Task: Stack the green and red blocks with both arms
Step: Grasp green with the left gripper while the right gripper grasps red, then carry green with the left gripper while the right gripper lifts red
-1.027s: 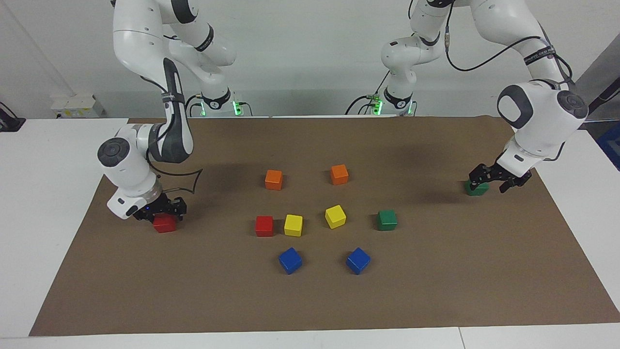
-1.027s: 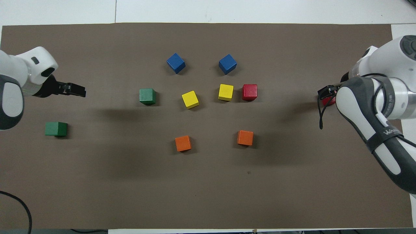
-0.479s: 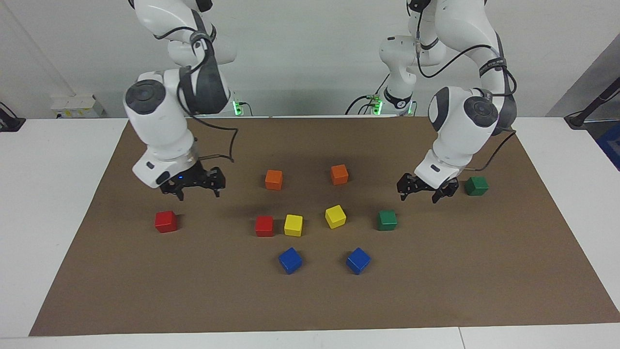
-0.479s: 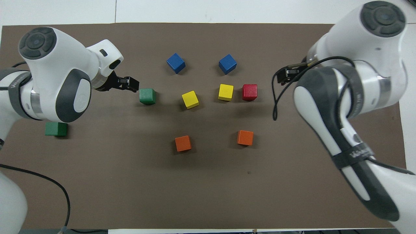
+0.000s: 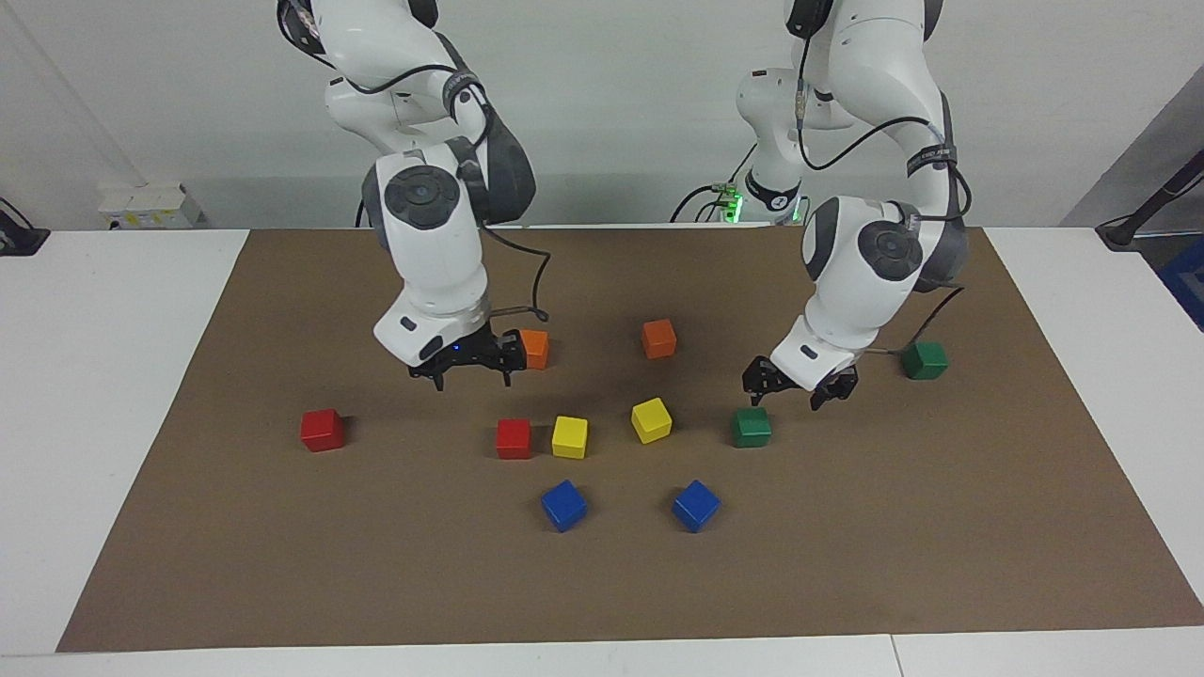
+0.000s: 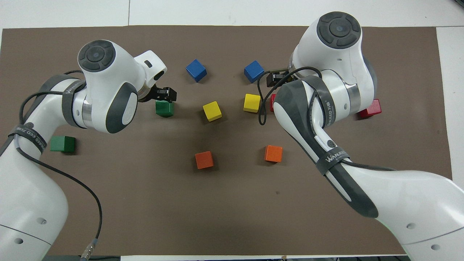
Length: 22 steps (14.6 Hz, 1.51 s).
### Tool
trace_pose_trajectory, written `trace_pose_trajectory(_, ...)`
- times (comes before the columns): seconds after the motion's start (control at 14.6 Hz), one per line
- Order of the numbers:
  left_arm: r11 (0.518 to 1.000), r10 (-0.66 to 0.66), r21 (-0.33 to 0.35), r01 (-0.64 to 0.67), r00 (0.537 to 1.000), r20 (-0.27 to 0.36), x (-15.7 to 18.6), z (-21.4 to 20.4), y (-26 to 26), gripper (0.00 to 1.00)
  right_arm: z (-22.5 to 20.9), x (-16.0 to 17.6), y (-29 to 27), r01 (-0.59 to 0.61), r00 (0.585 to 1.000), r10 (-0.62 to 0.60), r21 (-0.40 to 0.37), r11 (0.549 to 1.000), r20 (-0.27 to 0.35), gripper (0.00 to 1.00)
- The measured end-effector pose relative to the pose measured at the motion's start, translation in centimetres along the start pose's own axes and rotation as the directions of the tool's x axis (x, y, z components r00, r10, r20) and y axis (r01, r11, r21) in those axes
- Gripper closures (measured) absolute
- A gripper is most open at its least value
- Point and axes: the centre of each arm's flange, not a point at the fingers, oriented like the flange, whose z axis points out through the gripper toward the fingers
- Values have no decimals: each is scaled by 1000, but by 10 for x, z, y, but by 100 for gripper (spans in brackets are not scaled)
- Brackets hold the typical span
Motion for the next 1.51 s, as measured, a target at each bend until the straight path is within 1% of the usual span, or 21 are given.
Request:
trace_pose_trajectory(0.21,1000,-18,-3,18,1000,-22,1,19,-2,0,21,6,-3,-7,1000,7,8,1000,-5,0)
trace_pose_trajectory(0.34,1000,-30,-6,30,999,-31,-4,40,-3,0,20,6,-7,-49,999,49,11,999,-7,0)
trace_pose_trajectory(0.48,999,-34,-6,34,999,-24,-10,53,-4,0,21,4,-15,-66,998,66,14,998,-10,0)
trace_pose_trajectory(0.68,999,-50,-10,49,998,-40,-12,59,-4,0,28,8,-13,-73,997,73,20,997,-23,0)
trace_pose_trajectory(1.03,998,-60,-17,59,996,-60,-13,62,1,0,46,9,-18,-68,998,68,21,997,-17,0)
trace_pose_trajectory(1.1,998,-58,-17,58,997,-60,-14,63,2,8,48,8,-20,-67,998,68,21,998,-15,0)
trace_pose_trajectory(1.16,999,-52,-13,51,997,-59,-14,63,4,19,51,7,-21,-68,998,68,20,997,-12,0)
trace_pose_trajectory(1.23,999,-37,-2,37,998,-59,-15,64,6,35,53,6,-24,-70,997,71,19,997,-9,0)
trace_pose_trajectory(1.3,1000,-22,12,23,998,-61,-16,64,8,45,57,4,-26,-72,997,72,18,997,-6,0)
trace_pose_trajectory(1.51,999,-16,28,18,999,-50,-17,64,7,45,70,-3,-30,-68,998,68,15,998,5,0)
